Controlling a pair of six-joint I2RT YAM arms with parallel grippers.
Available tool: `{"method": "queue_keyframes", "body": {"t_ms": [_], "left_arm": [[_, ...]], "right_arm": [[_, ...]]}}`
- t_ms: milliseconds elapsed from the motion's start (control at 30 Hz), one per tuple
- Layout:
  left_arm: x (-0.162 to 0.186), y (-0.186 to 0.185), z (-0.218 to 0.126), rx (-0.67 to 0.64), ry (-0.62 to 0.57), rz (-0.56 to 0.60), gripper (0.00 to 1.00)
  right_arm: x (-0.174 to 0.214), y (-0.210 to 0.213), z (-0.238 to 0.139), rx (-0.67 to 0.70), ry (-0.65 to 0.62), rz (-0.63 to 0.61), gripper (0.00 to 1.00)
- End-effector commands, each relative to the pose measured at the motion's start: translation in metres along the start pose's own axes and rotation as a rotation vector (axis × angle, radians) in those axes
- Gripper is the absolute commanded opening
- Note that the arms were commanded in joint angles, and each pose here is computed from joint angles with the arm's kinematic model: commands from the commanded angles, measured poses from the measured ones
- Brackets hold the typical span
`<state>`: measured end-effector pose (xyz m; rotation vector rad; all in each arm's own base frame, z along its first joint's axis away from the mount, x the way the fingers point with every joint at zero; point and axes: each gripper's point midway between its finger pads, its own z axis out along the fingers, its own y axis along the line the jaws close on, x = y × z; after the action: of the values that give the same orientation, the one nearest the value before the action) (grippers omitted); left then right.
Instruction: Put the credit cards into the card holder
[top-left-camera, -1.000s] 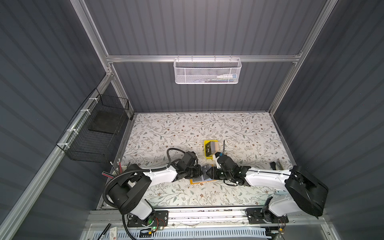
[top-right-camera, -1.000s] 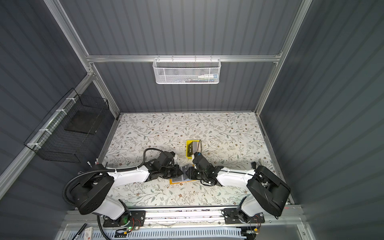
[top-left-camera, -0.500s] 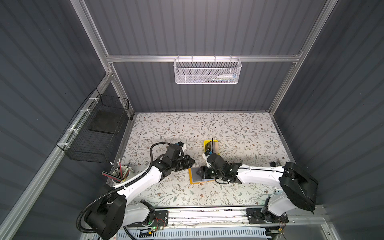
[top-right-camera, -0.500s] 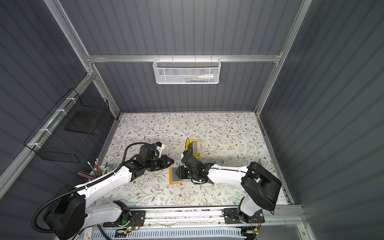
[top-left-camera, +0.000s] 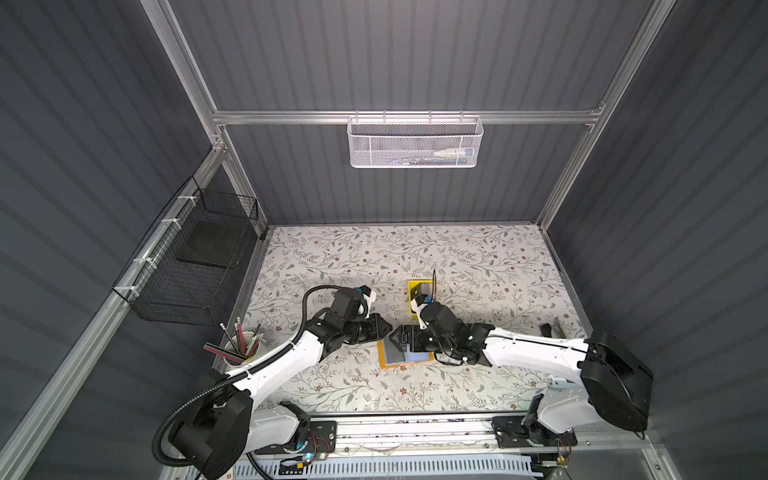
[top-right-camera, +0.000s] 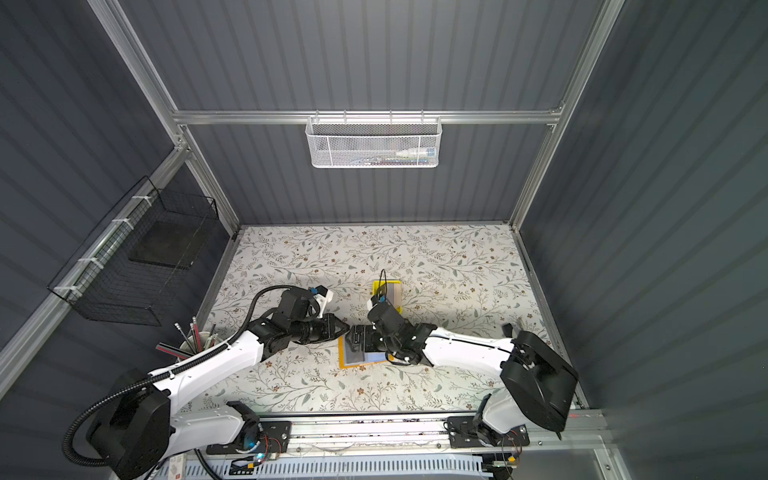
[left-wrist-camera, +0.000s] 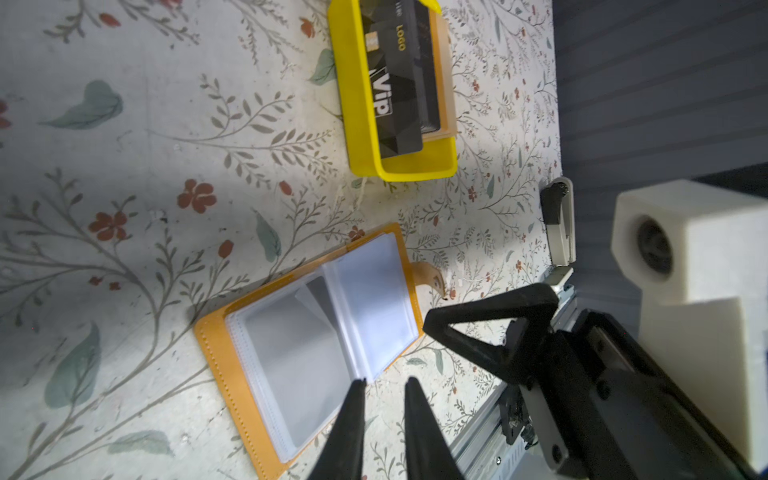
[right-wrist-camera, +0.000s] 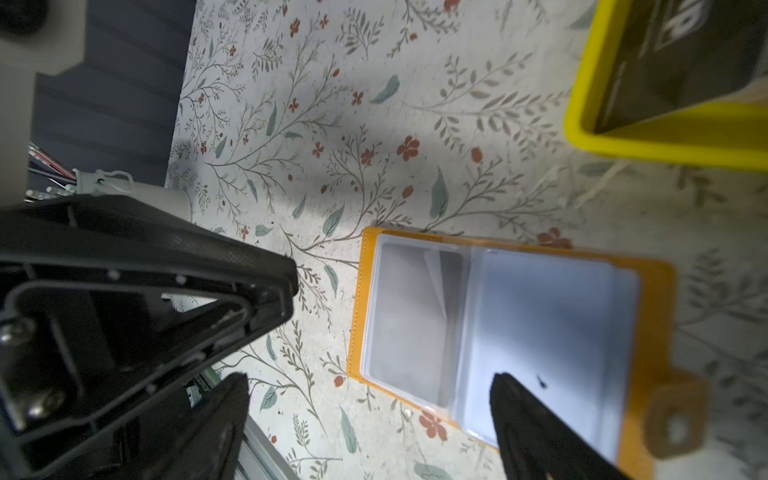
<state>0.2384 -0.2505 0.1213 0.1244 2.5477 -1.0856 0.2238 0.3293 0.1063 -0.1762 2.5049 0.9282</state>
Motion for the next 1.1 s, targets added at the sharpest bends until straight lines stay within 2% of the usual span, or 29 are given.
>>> {"method": "queue_keyframes", "body": {"t_ms": [0,233,467,767,867,1067], "left_arm": [[-0.018,-0.02,-0.003,0.054,-0.02,0.062,0.2],[-0.042,-0.022,0.012,-0.005,-0.012,0.095,0.2],[-0.074,-0.035,0.036,-0.002,-0.013,0.12,0.2],[-0.105,-0.039,0.077,-0.009,-0.006,0.16,0.18],[-0.113,-0.037,0.089,-0.017,-0.007,0.186,0.18],[-0.121,-0.029,0.113,-0.045,0.007,0.188,0.18]], "right_arm": [[-0.016,-0.022,-0.016,0.054,-0.051,0.026,0.95],[-0.054,-0.057,-0.053,0.12,-0.117,0.048,0.92],[-0.088,-0.086,-0.06,0.17,-0.155,0.047,0.92],[-0.128,-0.114,-0.035,0.244,-0.199,0.021,0.93],[-0.139,-0.114,-0.024,0.222,-0.212,0.018,0.93],[-0.144,-0.122,-0.001,0.229,-0.194,0.022,0.93]]}}
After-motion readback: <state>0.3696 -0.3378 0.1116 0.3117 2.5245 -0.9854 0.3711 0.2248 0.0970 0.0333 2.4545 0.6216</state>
